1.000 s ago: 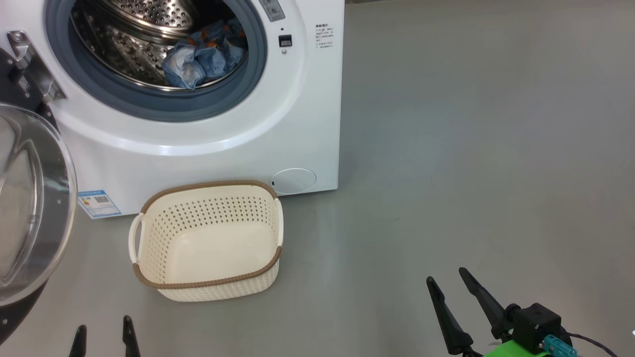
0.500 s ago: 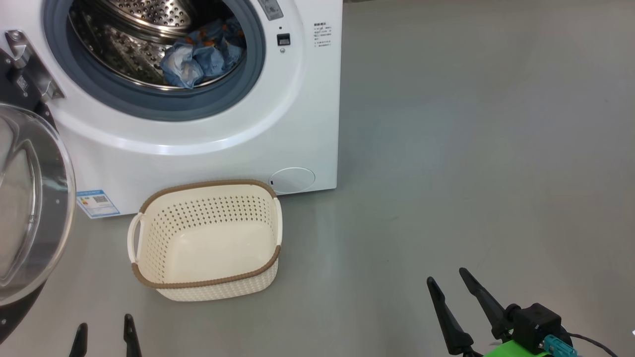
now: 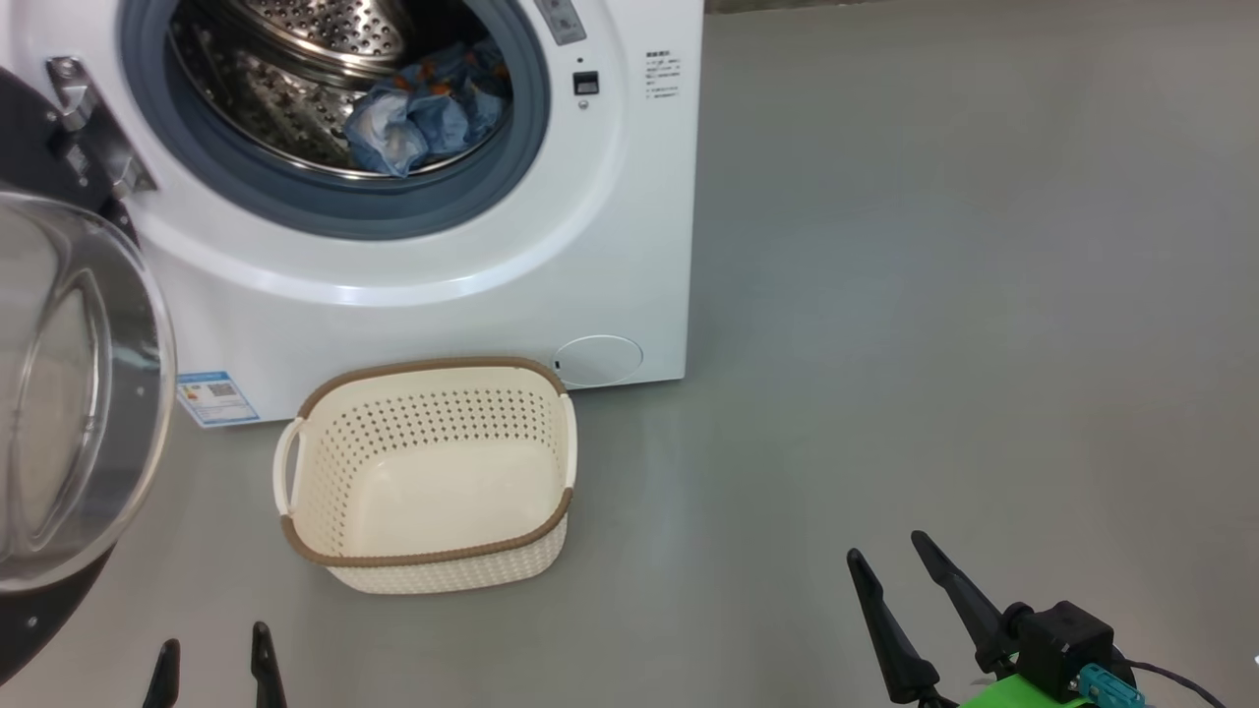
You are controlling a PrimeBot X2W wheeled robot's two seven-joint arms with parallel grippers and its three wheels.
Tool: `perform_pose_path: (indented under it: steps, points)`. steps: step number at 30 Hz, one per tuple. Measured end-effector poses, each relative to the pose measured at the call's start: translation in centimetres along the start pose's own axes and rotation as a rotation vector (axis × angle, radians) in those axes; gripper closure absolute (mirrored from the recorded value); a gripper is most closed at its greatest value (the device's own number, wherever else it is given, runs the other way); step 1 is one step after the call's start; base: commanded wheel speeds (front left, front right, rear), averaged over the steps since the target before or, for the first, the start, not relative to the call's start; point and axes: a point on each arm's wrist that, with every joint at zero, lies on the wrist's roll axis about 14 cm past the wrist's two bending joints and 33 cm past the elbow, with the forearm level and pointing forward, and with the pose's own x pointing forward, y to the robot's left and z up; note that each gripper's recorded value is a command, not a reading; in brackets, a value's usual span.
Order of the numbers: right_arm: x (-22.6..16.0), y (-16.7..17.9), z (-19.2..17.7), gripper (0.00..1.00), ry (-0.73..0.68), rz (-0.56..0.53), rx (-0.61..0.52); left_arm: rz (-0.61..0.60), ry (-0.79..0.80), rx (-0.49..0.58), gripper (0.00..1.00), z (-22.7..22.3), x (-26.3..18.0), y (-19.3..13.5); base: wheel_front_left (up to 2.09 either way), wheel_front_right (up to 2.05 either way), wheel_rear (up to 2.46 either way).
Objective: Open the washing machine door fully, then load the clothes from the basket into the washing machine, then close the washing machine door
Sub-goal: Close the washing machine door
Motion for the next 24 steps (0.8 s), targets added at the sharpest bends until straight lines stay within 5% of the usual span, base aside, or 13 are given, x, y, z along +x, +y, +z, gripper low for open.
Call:
perform_pose_path:
  steps: [24]
  points:
    - [2.9,5.2,-1.1,0.0,0.031,0.178,0.006,0.198,-0.035,-0.023,0.0,1.3,-3.5,5.3,0.0,0.0,0.0]
